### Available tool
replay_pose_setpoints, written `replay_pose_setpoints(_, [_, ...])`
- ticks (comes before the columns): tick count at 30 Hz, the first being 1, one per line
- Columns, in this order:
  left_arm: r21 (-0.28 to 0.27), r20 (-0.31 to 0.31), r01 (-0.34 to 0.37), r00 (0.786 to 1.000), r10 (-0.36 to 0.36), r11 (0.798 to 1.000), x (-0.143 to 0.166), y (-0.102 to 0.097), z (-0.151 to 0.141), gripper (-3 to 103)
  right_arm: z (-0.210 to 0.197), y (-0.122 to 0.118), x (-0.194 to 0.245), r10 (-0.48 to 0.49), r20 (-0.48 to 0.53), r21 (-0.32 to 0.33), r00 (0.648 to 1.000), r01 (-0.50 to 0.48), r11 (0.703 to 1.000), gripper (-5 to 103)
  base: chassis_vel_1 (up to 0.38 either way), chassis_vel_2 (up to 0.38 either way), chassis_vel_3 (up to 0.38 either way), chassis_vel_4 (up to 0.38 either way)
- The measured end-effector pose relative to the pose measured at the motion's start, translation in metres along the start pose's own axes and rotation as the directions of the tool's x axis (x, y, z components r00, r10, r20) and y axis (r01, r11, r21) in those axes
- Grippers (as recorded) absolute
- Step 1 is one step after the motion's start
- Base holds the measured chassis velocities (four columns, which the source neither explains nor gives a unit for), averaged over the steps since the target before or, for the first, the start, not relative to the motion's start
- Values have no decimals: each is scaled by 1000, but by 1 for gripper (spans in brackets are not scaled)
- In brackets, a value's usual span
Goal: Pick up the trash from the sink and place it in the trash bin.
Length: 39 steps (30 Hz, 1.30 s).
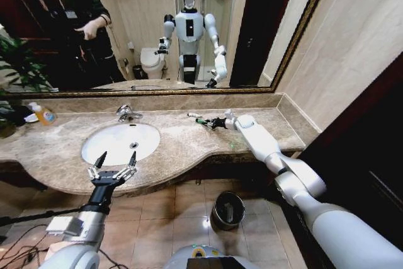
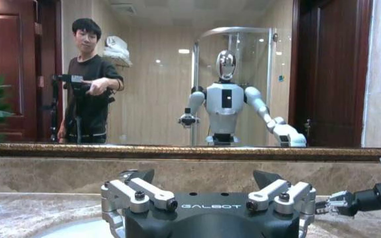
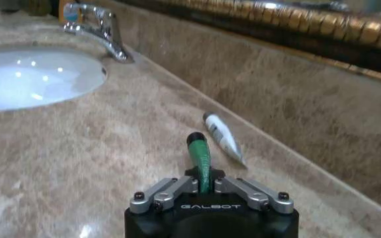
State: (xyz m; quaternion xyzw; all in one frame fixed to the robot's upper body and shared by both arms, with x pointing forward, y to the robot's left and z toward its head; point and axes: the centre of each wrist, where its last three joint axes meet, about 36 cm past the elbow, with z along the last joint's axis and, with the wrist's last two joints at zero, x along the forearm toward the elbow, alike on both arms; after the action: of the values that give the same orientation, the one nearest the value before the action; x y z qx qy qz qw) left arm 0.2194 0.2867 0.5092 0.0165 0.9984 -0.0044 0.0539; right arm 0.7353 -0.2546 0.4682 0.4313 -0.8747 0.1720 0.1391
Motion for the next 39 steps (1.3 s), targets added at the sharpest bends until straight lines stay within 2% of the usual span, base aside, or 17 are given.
replay_pose_setpoints(8, [0,0,0,1000,0,1000,0,0,0,100,-9,21,22,103,77,-78,992,-97,992,8,0,0,0,0])
replay_pose_setpoints(11, [0,0,0,1000,0,1000,0,0,0,100,-13,51,35,205,133,-147,970,-185,972,8,0,0,0,0])
replay_pose_setpoints(12, [0,0,0,1000,0,1000,0,0,0,100,-13,51,35,205,133,-147,970,-185,972,8,0,0,0,0])
replay_pose_setpoints(17, [0,0,0,1000,0,1000,0,0,0,100,-7,106,54,381,153,-273,912,-332,903,8,0,0,0,0])
replay_pose_setpoints(18, [0,0,0,1000,0,1000,0,0,0,100,-7,106,54,381,153,-273,912,-332,903,8,0,0,0,0])
replay_pose_setpoints(20, [0,0,0,1000,0,1000,0,0,0,100,-1,130,68,454,150,-315,878,-393,864,8,0,0,0,0])
replay_pose_setpoints(23, [0,0,0,1000,0,1000,0,0,0,100,1,161,96,522,169,-353,836,-443,824,8,0,0,0,0])
replay_pose_setpoints(24, [0,0,0,1000,0,1000,0,0,0,100,1,161,96,522,169,-353,836,-443,824,8,0,0,0,0])
replay_pose_setpoints(26, [0,0,0,1000,0,1000,0,0,0,100,9,186,117,539,175,-366,824,-453,813,8,0,0,0,0])
replay_pose_setpoints(27, [0,0,0,1000,0,1000,0,0,0,100,9,186,117,539,175,-366,824,-453,813,8,0,0,0,0])
replay_pose_setpoints(30, [0,0,0,1000,0,1000,0,0,0,100,27,229,144,529,172,-376,831,-441,815,8,0,0,0,0])
replay_pose_setpoints(33, [0,0,0,1000,0,1000,0,0,0,100,30,244,154,533,178,-385,827,-440,812,8,0,0,0,0])
replay_pose_setpoints(34, [0,0,-1,1000,1,1000,0,0,0,100,32,258,164,557,187,-392,809,-458,798,8,0,0,0,0])
replay_pose_setpoints(35, [0,0,-1,1000,1,1000,0,0,0,100,32,258,164,557,187,-392,809,-458,798,8,0,0,0,0])
replay_pose_setpoints(37, [0,0,0,1000,0,1000,0,0,0,100,42,275,174,606,222,-374,764,-507,776,8,0,0,0,0])
replay_pose_setpoints(38, [0,0,0,1000,0,1000,0,0,0,100,42,275,174,606,222,-374,764,-507,776,8,0,0,0,0])
replay_pose_setpoints(39, [0,0,0,1000,0,1000,0,0,0,100,52,286,177,631,250,-351,735,-538,766,8,0,0,0,0])
